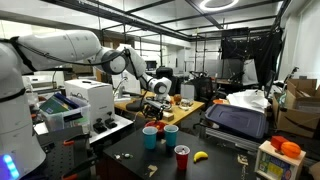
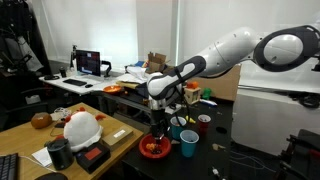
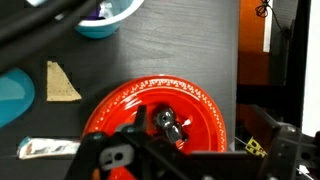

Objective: Pick up the contents in the orange bowl and put them in the blue cup

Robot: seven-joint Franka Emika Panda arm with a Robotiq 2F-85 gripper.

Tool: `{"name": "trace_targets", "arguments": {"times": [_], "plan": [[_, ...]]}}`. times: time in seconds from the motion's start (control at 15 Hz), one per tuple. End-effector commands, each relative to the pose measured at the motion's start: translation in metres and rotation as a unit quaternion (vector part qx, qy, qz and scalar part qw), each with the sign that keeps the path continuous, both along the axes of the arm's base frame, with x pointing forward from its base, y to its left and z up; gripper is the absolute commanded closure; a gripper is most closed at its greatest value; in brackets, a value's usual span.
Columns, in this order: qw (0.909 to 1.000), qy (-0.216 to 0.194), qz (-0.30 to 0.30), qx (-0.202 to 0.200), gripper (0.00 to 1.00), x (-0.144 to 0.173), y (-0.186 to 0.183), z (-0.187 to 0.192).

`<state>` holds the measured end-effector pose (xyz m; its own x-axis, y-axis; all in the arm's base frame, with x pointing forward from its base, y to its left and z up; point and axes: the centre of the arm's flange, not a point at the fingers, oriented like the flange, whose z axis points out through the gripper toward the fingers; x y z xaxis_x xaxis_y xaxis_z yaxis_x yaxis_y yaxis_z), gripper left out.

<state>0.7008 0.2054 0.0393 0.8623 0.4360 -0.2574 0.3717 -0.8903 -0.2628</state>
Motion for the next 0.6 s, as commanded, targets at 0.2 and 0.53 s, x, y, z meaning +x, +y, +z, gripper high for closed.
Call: {"name": "trace_targets", "arguments": {"times": [0.2,0.53], "plan": [[0.9994,-0.015,-0.025,-0.017,0.0,0.011,0.019,-0.023],[0.9988,-0.018,-0.039,-0.024,0.0,0.006,0.023,-0.039]]}}
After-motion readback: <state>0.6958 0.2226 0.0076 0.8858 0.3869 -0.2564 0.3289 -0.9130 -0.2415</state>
